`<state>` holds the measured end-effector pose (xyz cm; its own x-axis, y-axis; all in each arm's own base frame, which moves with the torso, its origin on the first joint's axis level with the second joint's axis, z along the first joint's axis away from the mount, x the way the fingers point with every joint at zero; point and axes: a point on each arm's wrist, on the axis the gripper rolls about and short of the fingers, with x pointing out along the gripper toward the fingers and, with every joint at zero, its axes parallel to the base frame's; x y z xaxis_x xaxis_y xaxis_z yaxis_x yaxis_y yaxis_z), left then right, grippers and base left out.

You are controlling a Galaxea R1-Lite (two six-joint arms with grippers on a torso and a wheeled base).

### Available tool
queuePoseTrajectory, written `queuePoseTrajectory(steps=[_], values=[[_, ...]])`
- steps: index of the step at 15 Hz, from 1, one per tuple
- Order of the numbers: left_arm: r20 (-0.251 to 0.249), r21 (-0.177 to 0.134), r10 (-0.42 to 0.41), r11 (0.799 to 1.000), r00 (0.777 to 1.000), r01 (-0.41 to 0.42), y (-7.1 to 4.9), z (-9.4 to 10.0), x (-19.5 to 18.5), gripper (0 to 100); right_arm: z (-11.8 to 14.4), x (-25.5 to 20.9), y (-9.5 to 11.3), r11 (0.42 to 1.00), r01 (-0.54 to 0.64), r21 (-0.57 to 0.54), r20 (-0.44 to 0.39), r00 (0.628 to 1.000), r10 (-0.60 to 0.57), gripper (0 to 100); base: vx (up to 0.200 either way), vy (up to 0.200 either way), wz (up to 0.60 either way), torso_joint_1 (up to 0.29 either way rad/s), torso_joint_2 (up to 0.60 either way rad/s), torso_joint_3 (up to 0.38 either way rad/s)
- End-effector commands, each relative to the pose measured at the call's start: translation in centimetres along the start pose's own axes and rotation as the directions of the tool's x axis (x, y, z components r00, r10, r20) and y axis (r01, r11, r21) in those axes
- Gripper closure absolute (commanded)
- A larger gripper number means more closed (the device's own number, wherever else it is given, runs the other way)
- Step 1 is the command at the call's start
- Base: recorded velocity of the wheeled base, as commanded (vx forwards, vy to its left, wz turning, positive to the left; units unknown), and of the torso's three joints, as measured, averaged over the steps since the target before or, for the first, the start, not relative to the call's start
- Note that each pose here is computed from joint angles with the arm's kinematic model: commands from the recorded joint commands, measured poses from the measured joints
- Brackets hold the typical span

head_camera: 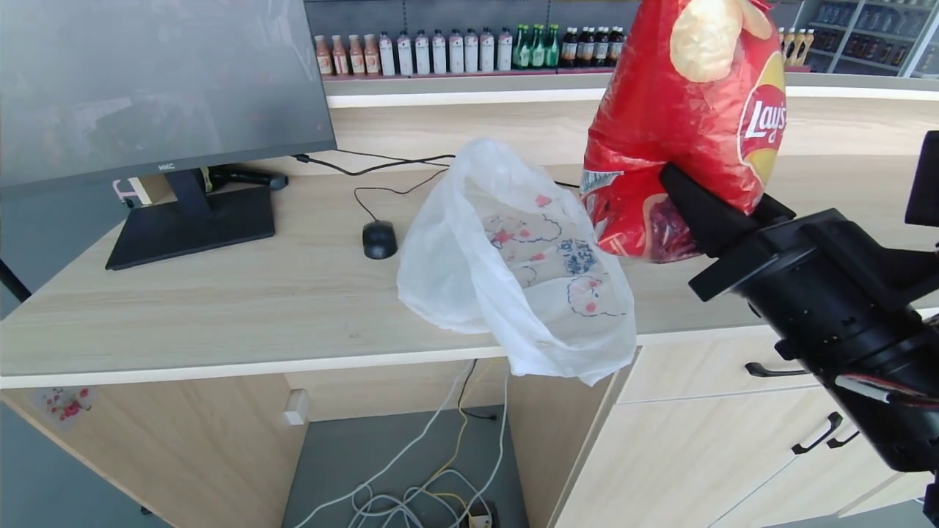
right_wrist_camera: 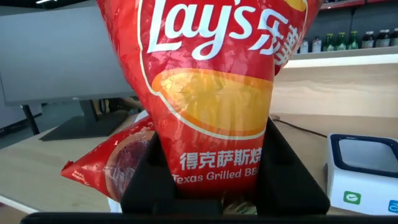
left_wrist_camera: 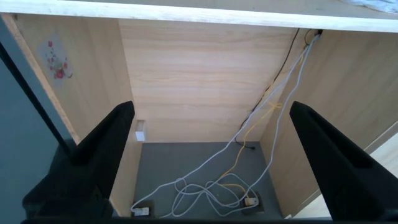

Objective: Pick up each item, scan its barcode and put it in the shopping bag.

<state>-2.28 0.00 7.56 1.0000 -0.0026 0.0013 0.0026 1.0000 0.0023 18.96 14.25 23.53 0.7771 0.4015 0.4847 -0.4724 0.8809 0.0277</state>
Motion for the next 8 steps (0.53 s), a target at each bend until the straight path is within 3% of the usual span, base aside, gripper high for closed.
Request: queuePoseTrajectory(steps=[1,6,8], values=[[0.000,0.002,0.001,1.000,1.000,-0.001,0.0,0.0,0.0,0,0.1,-0.7,0.0,1.000,-0.005,-0.009,-0.009,1.000,0.005,100,0.000,0.000,0.00,0.000,0.00,0.000],[0.000,0.002,-0.001,1.000,1.000,0.001,0.0,0.0,0.0,0,0.3,-1.6,0.6,1.000,-0.024,0.002,-0.020,0.999,0.024,100,0.000,0.000,0.00,0.000,0.00,0.000],[0.000,0.002,0.001,1.000,1.000,-0.001,0.0,0.0,0.0,0,-0.8,-0.7,0.8,0.999,0.013,0.051,-0.046,0.999,-0.011,100,0.000,0.000,0.00,0.000,0.00,0.000]])
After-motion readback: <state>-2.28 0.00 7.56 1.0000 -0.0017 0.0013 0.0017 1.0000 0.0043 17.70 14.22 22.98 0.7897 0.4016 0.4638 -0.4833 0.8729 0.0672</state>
